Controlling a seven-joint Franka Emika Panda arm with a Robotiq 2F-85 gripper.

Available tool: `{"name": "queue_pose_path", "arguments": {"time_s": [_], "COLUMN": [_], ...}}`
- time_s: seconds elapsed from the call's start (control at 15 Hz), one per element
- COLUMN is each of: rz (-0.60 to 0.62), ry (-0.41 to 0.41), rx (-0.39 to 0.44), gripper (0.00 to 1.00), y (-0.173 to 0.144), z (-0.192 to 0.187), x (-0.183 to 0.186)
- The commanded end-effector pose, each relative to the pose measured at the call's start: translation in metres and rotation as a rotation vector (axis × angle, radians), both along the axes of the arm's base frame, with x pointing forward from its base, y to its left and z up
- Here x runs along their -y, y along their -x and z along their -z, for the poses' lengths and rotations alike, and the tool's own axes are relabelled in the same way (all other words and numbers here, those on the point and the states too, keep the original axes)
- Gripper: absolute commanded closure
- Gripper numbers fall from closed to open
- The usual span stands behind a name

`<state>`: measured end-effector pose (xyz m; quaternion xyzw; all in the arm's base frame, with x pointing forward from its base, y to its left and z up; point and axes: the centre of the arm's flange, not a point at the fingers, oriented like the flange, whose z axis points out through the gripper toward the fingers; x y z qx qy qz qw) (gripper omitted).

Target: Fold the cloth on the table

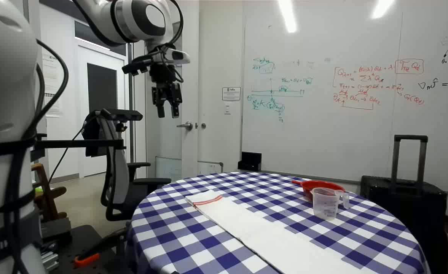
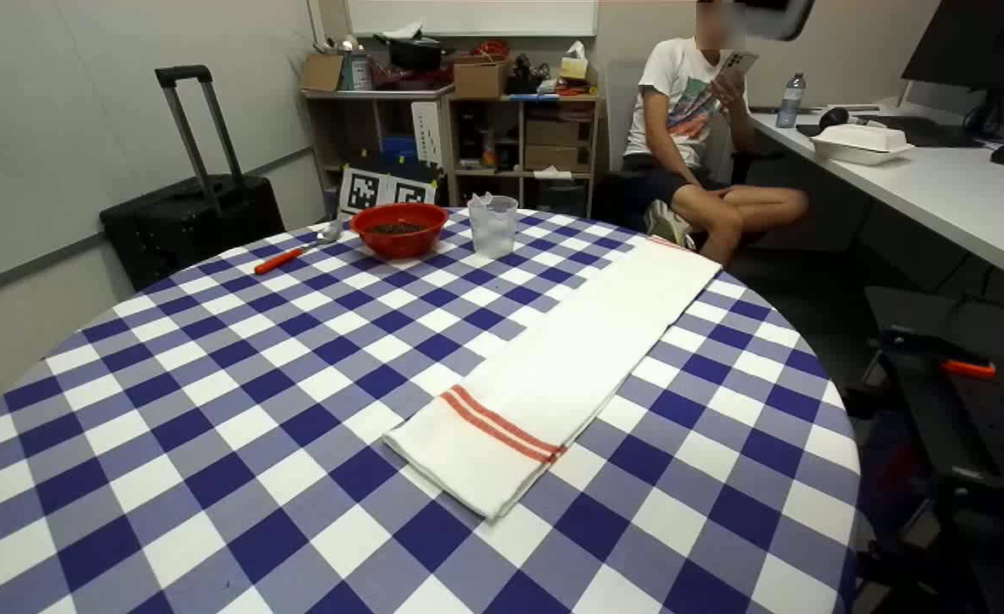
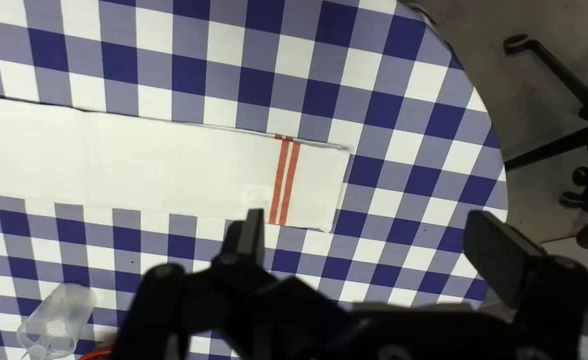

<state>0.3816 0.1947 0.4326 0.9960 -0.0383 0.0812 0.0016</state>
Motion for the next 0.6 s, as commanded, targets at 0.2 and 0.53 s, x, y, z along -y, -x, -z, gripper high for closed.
{"name": "queue_pose_path", "arguments": {"time_s": [0.2, 0.53], "rz": [0.004, 0.002], "ry": [0.023, 0.043], "rx": [-0.008, -0.015], "gripper": [0.00, 0.00], "y": [-0.013, -0.045], "z": [0.002, 0.009], "x": [0.001, -0.010]}}
